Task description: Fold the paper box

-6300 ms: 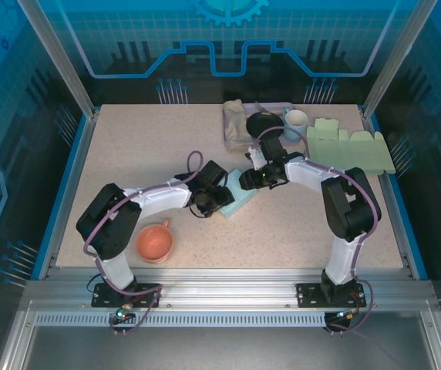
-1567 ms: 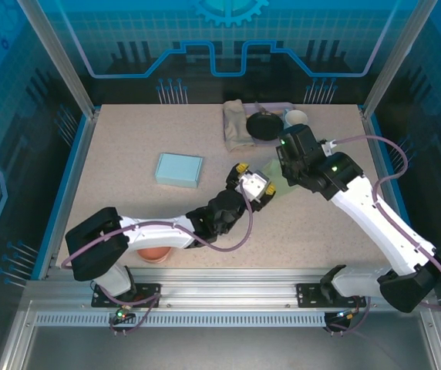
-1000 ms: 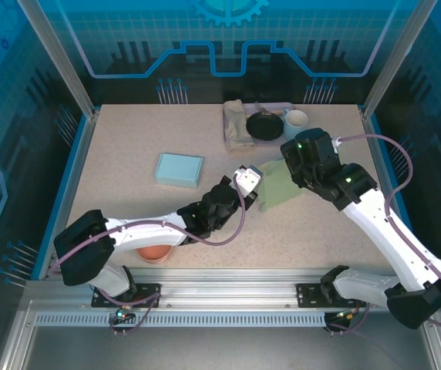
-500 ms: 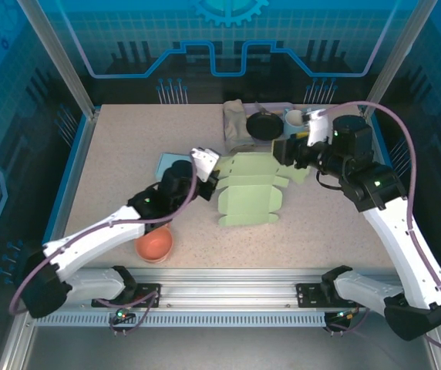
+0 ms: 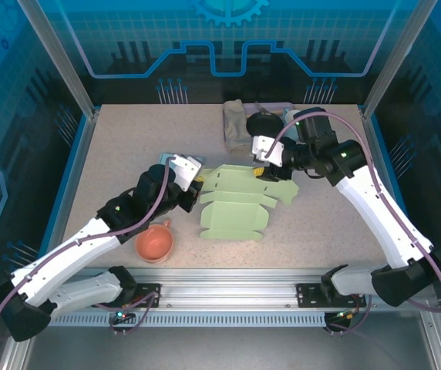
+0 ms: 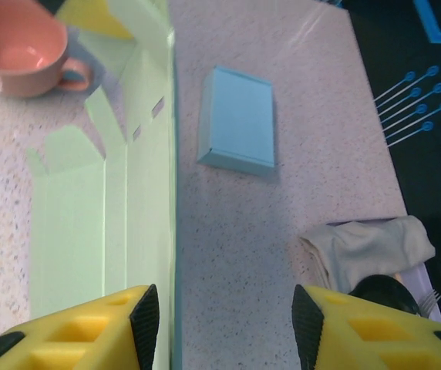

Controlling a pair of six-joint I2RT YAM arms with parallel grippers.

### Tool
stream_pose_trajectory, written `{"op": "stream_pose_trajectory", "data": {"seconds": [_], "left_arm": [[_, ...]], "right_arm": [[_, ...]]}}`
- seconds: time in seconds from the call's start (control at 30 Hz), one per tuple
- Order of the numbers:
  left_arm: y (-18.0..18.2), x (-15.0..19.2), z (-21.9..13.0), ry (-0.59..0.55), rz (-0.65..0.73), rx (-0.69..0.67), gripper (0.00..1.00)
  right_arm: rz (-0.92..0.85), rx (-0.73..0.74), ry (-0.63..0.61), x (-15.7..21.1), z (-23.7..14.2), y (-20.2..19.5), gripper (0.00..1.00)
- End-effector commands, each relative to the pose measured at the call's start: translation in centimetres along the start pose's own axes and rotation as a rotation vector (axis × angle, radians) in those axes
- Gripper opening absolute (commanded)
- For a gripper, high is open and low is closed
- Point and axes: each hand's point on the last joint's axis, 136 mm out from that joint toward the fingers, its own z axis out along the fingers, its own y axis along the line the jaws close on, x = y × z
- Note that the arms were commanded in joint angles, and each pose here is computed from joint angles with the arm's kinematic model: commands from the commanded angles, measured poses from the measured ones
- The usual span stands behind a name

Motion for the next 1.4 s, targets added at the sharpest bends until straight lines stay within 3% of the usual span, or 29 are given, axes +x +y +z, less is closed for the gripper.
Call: {"op": "stream_pose_trajectory", "data": {"seconds": [0.0, 0.27, 0.37, 0.67, 0.97, 1.27, 1.37], "left_arm": [[0.1, 0.9, 0.0, 0.025, 0.003, 0.0, 0.0], [0.5, 1.2, 0.3, 0.041, 0.011, -0.023, 0.0], [0.4, 1.3, 0.4, 0.043, 0.008, -0.018, 0.01], [0.7, 1.5, 0.4, 0.05, 0.013, -0.034, 0.01], [0.7, 1.7, 0.6, 0.061, 0.012, -0.039, 0.02], [0.7, 1.5, 0.4, 0.057, 0.005, -0.038, 0.04], [0.8, 0.8, -0.2, 0.028, -0.02, -0.038, 0.16]], "right_arm": [[-0.095, -0.029, 0.07, 0.8, 0.0, 1.0, 0.51], [-0.153, -0.024, 0.243, 3.2, 0.3, 1.4, 0.47], [-0.156, -0.029, 0.263, 3.5, 0.6, 1.5, 0.46], [-0.178, -0.03, 0.312, 3.8, 0.7, 1.3, 0.32], [-0.173, -0.011, 0.311, 3.5, 0.0, 1.2, 0.31], [-0.171, -0.034, 0.32, 3.8, 0.4, 1.6, 0.0], [-0.17, -0.037, 0.332, 4.0, 0.5, 1.6, 0.0]]}}
